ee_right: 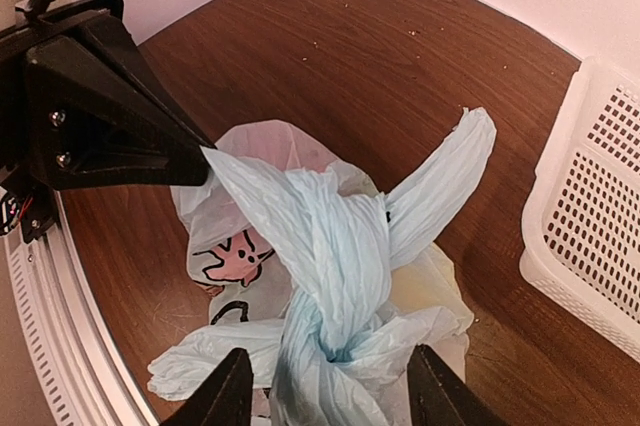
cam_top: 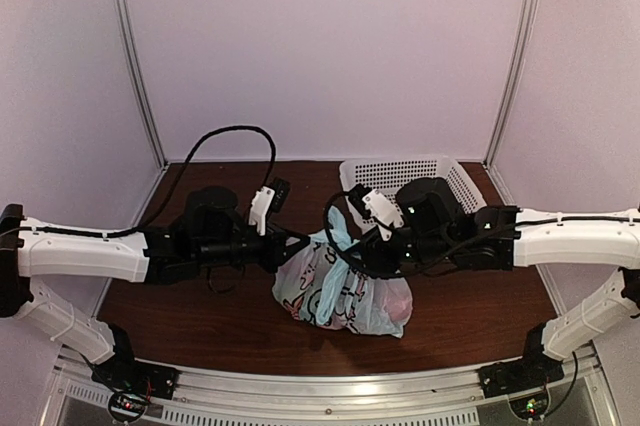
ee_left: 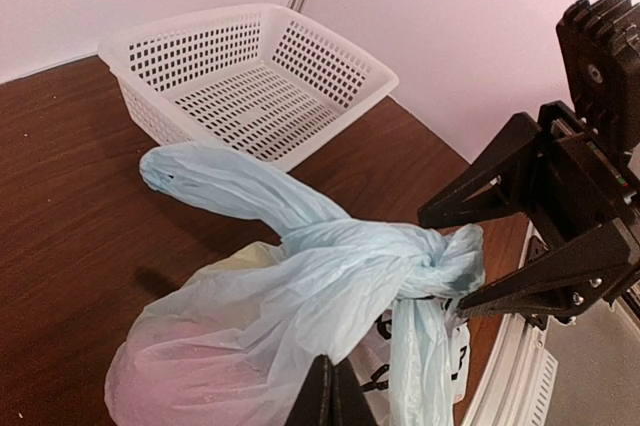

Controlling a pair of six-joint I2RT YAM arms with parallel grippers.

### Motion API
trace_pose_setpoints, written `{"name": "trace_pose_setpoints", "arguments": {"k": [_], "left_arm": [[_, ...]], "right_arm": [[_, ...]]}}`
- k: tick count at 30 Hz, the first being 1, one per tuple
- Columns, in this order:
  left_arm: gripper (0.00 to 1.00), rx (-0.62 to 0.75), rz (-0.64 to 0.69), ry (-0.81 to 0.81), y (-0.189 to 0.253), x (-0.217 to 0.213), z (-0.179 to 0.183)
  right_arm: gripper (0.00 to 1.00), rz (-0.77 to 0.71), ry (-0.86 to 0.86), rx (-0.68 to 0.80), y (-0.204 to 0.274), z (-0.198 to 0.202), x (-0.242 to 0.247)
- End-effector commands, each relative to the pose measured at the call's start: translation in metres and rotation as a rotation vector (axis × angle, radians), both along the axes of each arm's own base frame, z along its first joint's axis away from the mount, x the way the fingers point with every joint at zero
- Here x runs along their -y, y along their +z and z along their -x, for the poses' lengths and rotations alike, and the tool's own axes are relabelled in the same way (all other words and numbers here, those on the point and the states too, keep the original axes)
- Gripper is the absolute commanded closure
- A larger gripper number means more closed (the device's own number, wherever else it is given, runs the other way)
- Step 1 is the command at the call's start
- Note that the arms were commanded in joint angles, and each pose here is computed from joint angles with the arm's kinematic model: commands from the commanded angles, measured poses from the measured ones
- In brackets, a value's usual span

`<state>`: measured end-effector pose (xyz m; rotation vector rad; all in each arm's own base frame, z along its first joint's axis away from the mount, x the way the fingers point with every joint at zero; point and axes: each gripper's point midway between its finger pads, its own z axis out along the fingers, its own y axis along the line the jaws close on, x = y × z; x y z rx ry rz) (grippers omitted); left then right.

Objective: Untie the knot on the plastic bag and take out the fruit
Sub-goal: Untie the bag handles from the takeout bag.

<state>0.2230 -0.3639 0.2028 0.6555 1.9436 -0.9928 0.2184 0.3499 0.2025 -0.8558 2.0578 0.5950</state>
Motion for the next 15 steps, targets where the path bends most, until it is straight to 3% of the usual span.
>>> {"name": "trace_pose_setpoints", "arguments": {"k": [1,5,15], "left_arm": [[1.0,0.013,0.037,0.0,0.0065,0.0015,-0.002],[1.0,0.016,0.038,0.006,0.0078,0.0002,-0.0028],[1.0,0.013,0.03,0.049,0.0065,-0.0052,-0.0075]], "right_arm": [[0.5,0.031,-0.011,0.005,-0.0112,0.0004,0.0022],[0.6,0.026,-0.013,0.012,-0.0089,-0.0002,0.0023],[0.99,0.015,-0.021,0.013,-0.0083,-0.0006,0.0031]]}}
